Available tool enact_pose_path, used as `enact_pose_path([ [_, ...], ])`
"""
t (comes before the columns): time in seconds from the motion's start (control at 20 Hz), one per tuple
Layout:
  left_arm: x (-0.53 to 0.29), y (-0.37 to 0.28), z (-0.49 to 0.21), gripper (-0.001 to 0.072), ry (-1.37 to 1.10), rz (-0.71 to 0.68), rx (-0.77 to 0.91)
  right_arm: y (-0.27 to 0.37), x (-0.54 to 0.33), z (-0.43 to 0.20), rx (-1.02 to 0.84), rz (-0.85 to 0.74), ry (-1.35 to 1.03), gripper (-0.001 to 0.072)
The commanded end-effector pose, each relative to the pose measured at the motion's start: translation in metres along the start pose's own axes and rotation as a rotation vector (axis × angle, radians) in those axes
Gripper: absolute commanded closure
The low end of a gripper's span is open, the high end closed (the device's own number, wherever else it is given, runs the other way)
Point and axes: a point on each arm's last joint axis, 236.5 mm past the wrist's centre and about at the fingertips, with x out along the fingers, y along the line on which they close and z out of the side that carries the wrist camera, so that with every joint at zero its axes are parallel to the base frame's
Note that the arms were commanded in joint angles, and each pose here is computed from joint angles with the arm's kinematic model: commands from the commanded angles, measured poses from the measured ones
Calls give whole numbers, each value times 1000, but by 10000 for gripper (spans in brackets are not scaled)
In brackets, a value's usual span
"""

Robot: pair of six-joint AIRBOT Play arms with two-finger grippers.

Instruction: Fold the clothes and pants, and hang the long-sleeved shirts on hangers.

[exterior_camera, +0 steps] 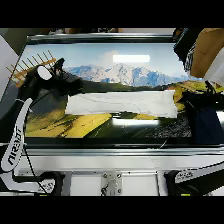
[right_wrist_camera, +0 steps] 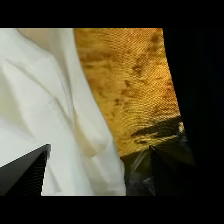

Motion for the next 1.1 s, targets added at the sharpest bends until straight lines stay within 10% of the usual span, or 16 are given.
enact_pose_path([
  [0.0,15,-20,-29,701,46,-8,42,0,23,-10,9,76,58,-3],
  [0.65,21,-41,-27,700,14,-32,78,67,68,-44,-58,195,214,14],
  [0.9,21,-41,-27,700,14,-32,78,72,77,-38,-78,176,182,617],
  [1.05,21,-43,-24,700,1,-36,71,73,70,-36,-94,167,177,699],
])
